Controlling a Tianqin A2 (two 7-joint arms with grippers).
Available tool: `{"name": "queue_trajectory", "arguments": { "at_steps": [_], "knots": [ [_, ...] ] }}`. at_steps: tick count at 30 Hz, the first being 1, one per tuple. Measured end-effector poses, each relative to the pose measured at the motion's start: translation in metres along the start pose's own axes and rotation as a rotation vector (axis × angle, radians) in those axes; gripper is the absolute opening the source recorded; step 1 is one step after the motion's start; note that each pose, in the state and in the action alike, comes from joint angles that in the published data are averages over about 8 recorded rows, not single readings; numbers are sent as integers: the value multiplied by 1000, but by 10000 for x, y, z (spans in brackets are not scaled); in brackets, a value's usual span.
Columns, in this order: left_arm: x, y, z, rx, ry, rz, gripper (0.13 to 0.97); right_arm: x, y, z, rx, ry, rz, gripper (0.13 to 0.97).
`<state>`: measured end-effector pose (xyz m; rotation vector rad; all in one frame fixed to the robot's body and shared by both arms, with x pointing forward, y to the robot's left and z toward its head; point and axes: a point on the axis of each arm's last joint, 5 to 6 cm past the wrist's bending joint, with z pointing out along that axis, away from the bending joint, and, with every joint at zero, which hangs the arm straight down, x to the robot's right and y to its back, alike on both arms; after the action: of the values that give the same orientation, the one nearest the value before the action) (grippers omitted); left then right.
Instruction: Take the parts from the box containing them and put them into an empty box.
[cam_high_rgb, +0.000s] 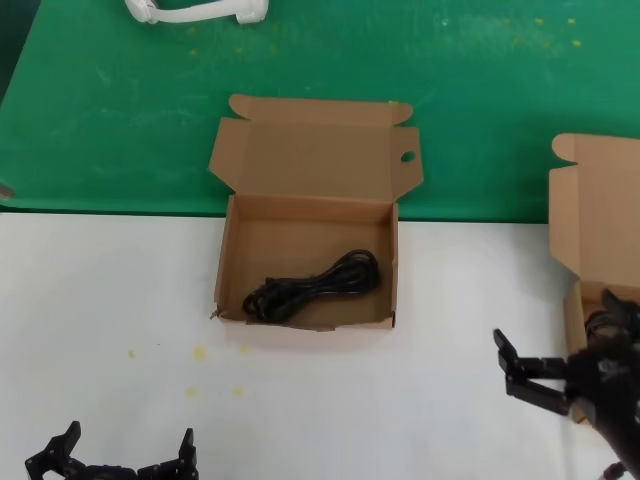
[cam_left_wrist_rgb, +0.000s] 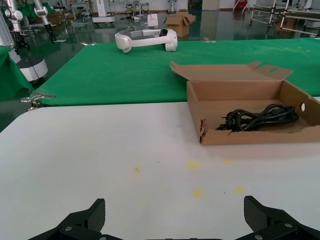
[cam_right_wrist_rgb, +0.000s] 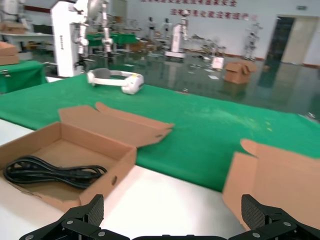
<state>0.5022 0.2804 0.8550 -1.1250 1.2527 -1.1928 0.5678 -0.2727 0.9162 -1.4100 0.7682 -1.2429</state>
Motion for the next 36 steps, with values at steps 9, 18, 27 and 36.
{"name": "queue_trajectory", "arguments": {
  "at_steps": [9,18,27,36],
  "knots": [
    [0,0,0,0,0,0,966,-117,228,-264,-41,99,91,966],
    [0,0,0,0,0,0,966,-209,417,-524,-93,194,162,966],
    [0,0,0,0,0,0,966,-221,442,-562,-101,208,171,966],
    [0,0,0,0,0,0,966,-221,442,-562,-101,208,172,966]
  ]
}}
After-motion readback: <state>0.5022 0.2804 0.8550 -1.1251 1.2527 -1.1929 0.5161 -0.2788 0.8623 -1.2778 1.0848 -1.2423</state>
